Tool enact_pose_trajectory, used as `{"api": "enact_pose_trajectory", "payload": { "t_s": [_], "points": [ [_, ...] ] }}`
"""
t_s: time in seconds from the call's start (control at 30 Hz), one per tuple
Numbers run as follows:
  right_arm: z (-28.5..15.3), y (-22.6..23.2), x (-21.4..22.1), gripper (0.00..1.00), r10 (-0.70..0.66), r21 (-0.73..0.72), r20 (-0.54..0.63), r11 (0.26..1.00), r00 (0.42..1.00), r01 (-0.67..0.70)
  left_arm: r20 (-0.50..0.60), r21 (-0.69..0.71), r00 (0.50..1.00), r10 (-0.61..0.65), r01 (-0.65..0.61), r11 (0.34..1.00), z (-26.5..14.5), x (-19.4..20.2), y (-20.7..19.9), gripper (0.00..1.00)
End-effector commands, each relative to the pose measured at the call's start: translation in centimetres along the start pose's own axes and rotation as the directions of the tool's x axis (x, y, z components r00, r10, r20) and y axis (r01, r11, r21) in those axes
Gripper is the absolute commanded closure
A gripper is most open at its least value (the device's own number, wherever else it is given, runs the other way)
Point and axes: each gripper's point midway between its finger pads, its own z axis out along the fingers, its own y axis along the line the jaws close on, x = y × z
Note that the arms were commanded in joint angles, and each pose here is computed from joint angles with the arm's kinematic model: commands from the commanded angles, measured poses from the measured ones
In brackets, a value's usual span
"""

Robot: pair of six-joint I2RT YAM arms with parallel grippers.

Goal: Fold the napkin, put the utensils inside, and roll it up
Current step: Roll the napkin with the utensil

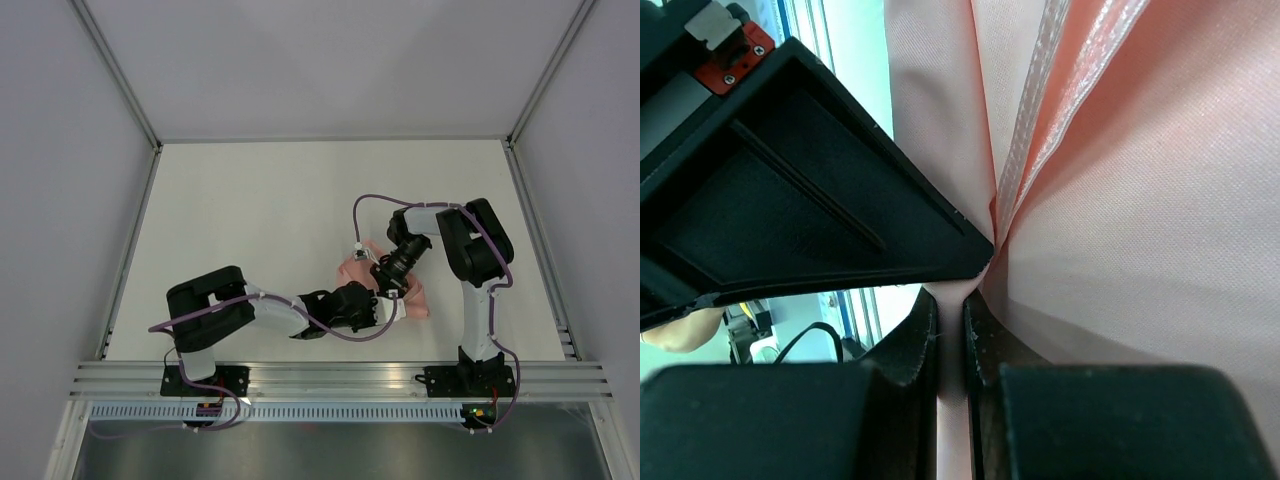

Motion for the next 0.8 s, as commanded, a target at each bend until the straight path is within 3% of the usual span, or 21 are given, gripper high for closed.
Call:
{"api": "enact_pose_trajectory", "payload": {
  "t_s": [0.0,0.13,0.33,0.57,0.77],
  "points": [
    [-0.1,-6.0,1.3,0.95,-0.159,0.165,-0.115,0.970,0.980,0.177,-0.165,0.079,0.979,-0.119,0.133,0.988,-0.1,5.1,-2.2,0.97],
    [-0.4,-5.7,1.0,0.75,-0.166,0.177,-0.101,0.967,0.981,0.182,-0.197,0.119,0.969,-0.152,0.178,0.977,-0.2,5.5,-2.8,0.98],
    [-1.8,-4.6,-0.5,0.57,-0.200,0.226,-0.061,0.951,0.978,0.209,-0.259,0.224,0.939,-0.225,0.285,0.932,-0.2,6.3,-4.5,0.98],
    [-5.7,-3.1,-3.8,0.48,-0.258,0.360,0.071,0.907,0.964,0.216,-0.264,0.325,0.896,-0.359,0.432,0.841,-0.9,6.0,-4.8,0.98],
    [-10.2,-1.2,-5.5,0.48,-0.330,0.475,0.195,0.855,0.924,0.205,-0.294,0.384,0.829,-0.476,0.558,0.735,-1.4,6.3,-4.2,0.98]
  ]
}}
